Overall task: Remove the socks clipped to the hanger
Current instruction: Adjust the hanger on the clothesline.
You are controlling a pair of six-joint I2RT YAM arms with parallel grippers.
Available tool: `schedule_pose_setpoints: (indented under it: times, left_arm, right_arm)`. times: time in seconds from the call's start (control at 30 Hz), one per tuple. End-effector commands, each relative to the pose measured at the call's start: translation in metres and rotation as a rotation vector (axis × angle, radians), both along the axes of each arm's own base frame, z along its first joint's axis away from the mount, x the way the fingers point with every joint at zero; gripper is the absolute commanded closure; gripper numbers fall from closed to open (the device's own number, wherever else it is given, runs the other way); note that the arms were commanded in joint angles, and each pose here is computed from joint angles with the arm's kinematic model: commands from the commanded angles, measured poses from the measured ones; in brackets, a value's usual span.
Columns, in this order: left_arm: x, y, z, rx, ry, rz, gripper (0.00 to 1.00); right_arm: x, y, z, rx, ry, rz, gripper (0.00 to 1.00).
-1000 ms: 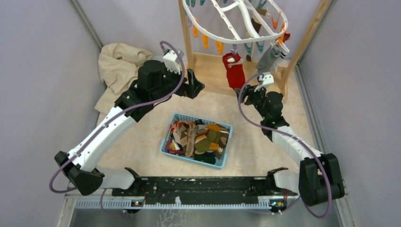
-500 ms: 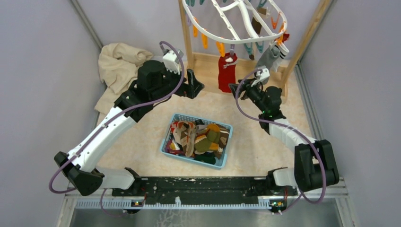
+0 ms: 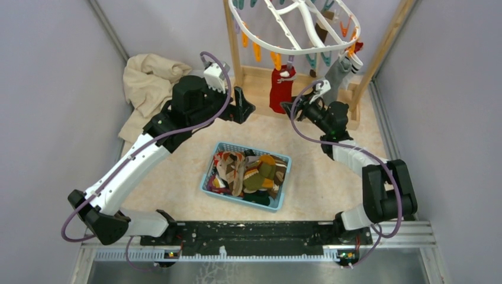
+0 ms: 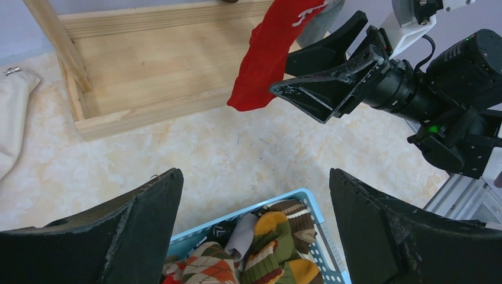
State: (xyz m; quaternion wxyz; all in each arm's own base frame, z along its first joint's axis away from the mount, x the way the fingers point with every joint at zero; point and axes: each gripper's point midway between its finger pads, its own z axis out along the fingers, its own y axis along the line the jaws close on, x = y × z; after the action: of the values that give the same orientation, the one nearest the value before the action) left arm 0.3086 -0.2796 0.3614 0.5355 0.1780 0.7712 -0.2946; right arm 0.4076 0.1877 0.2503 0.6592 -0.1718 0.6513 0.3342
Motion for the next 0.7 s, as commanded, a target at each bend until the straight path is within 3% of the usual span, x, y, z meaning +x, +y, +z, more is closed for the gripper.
schedule_pose_setpoints:
  times: [0.0,0.23,0.43,0.57,0.67]
  left_arm:
    - [0.001,0.001,0.008,0.004,-0.024,0.003,0.01]
    - [0.002,0.003,0.010,0.017,-0.028,0.009,0.01]
    - [0.003,0.003,0.010,0.021,-0.029,0.012,0.01]
    - [0.003,0.002,0.009,0.021,-0.025,0.009,0.01]
    - [0.003,0.000,0.008,0.019,-0.022,0.004,0.01]
  right_arm:
    - [0.006,0.004,0.031,0.029,-0.102,0.031,0.46]
    - [0.015,0.005,0.022,0.022,-0.097,0.027,0.40]
    - [0.014,0.007,0.021,0.037,-0.098,0.036,0.50]
    - [0.008,0.004,0.023,0.034,-0.098,0.029,0.42]
    - [0.003,0.001,0.027,0.024,-0.107,0.018,0.41]
